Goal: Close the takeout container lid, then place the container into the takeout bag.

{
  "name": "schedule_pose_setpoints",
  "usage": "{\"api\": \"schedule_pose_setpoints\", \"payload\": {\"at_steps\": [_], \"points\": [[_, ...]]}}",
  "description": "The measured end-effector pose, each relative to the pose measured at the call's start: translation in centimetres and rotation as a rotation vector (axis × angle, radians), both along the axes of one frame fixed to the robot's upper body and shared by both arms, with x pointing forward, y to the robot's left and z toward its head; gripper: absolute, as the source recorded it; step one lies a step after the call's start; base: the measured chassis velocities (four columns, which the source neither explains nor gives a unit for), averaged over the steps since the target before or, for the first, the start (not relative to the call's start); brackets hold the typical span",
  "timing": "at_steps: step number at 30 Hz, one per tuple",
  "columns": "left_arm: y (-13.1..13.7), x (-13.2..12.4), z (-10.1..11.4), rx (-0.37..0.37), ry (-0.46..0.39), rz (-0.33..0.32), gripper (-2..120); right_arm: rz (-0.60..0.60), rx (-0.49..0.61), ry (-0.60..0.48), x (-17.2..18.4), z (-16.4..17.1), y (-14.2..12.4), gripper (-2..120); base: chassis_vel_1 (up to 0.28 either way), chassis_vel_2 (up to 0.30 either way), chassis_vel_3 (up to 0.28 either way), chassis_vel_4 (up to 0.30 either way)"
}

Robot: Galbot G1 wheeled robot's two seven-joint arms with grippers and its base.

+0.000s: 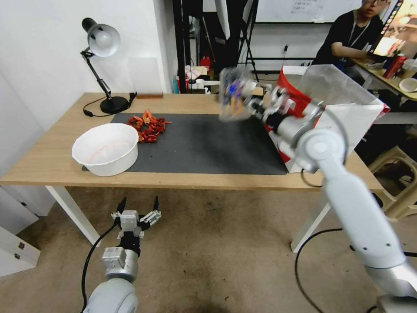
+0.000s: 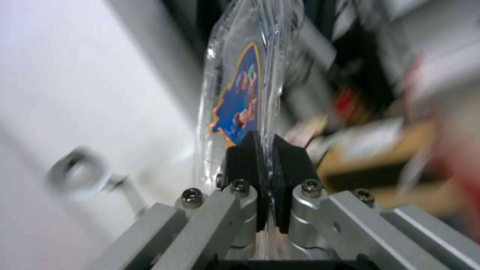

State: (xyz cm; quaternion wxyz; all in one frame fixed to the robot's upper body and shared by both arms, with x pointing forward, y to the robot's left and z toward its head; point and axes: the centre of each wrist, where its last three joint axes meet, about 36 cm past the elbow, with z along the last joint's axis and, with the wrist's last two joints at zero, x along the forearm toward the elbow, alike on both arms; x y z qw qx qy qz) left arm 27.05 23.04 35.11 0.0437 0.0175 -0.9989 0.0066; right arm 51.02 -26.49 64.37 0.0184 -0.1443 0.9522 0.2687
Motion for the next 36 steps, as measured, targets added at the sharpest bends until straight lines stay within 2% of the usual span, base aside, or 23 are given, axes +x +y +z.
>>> {"api": "schedule_pose_setpoints", "payload": {"at_steps": [3,5,6,9,15,20,23,26,27,30,31,33,35,36], "points": [[0.0,0.0,0.0,-0.002,-0.001,0.0,100,-0.067,-0.04,-0.039,-0.2,0.8,-1.0,0,0.0,0.0,0.0,0.0],[-0.1,0.1,-0.1,-0.004,-0.003,0.0,100,-0.248,-0.174,-0.12,-0.9,2.6,-4.6,0,0.0,0.0,0.0,0.0],[-0.1,0.1,-0.1,-0.004,-0.003,0.0,100,-0.248,-0.174,-0.12,-0.9,2.6,-4.6,0,0.0,0.0,0.0,0.0],[-0.3,0.1,-0.3,-0.01,-0.002,-0.003,100,-0.366,-0.278,-0.111,-2.3,3.5,-8.0,0,0.0,0.0,0.0,0.0],[-0.7,0.3,-0.4,-0.019,-0.006,-0.009,100,-0.371,-0.28,-0.031,-3.5,2.2,-9.7,0,0.0,0.0,0.0,0.0],[-0.9,0.4,-0.4,-0.022,-0.007,-0.01,100,-0.336,-0.208,0.041,-4.2,1.6,-10.1,0,0.0,0.0,0.0,0.0],[-1.0,0.4,-0.4,-0.023,-0.007,-0.013,100,-0.318,-0.171,0.069,-4.5,1.4,-10.1,5,0.0,0.0,0.0,0.0],[-1.3,0.4,-0.4,-0.025,-0.008,-0.017,100,-0.304,-0.138,0.093,-4.5,1.0,-10.1,20,0.0,0.0,0.0,0.0],[-1.3,0.4,-0.4,-0.025,-0.008,-0.017,100,-0.304,-0.138,0.093,-4.5,1.0,-10.1,20,0.0,0.0,0.0,0.0],[-1.3,0.3,-0.5,-0.023,-0.006,-0.013,100,-0.301,-0.131,0.117,-4.4,0.6,-10.2,35,0.0,0.0,0.0,0.0],[-1.3,0.3,-0.5,-0.023,-0.006,-0.013,100,-0.301,-0.131,0.117,-4.4,0.6,-10.2,35,0.0,0.0,0.0,0.0],[-1.2,0.2,-0.5,-0.02,-0.003,-0.011,100,-0.308,-0.143,0.118,-4.3,0.3,-10.3,45,0.0,0.0,0.0,0.0],[-1.1,0.2,-0.5,-0.018,-0.003,-0.009,100,-0.308,-0.149,0.112,-4.3,0.2,-10.3,48,0.0,0.0,0.0,0.0],[-1.0,0.2,-0.5,-0.017,-0.003,-0.007,100,-0.307,-0.155,0.101,-4.2,0.1,-10.3,53,0.0,0.0,0.0,0.0]]}}
